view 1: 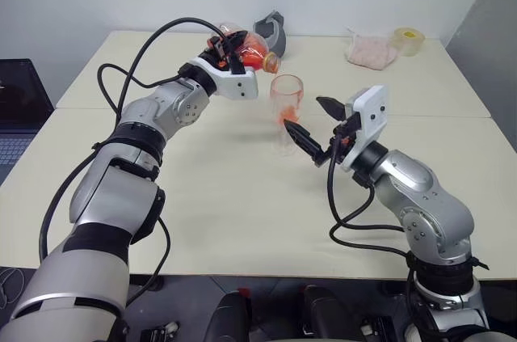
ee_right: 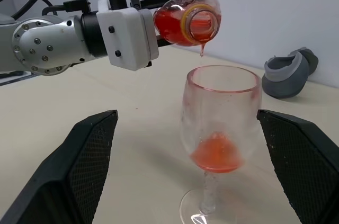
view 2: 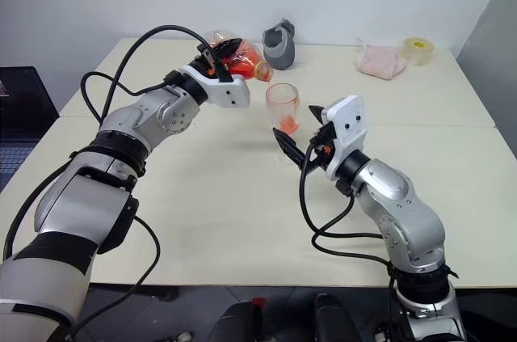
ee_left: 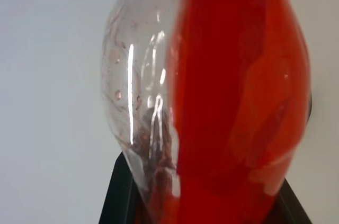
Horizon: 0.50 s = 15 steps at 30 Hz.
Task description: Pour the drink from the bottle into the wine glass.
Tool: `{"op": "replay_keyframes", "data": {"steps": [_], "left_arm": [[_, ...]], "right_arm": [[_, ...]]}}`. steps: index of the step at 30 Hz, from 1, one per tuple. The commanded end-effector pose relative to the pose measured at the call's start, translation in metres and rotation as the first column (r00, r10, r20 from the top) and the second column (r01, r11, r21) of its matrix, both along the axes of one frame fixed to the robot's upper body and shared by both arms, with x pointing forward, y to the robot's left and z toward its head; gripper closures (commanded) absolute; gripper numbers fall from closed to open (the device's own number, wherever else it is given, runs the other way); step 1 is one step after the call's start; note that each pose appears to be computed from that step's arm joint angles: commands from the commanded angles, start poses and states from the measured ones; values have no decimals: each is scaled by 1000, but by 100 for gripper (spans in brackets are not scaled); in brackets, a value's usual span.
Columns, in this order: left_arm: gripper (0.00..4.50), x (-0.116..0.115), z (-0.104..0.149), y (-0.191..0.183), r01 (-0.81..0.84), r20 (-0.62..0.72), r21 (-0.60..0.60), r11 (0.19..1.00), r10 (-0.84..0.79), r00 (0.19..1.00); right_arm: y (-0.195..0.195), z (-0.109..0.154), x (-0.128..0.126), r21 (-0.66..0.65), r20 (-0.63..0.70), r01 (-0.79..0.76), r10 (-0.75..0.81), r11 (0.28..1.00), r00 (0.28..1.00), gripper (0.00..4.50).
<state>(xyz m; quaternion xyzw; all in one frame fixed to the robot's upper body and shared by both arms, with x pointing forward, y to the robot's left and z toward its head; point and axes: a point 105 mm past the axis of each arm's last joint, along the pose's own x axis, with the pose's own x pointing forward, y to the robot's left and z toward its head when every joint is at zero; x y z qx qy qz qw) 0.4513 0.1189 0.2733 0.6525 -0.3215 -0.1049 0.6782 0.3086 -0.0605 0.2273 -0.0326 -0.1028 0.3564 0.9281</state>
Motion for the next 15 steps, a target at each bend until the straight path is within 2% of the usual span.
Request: {"op": "replay_keyframes", "data": {"steps": [1,15], "left_arm": [[358,-2,29,-4,8,82,-24,1000,-6,997],[358,-1,33,-8,6,89,-33,999,-3,996]], "right_arm": [[6,8,-10,-3,54,-20,20,1000,998,0],[9,1,-13,-7,50,-17,17,1000,999,0]]}}
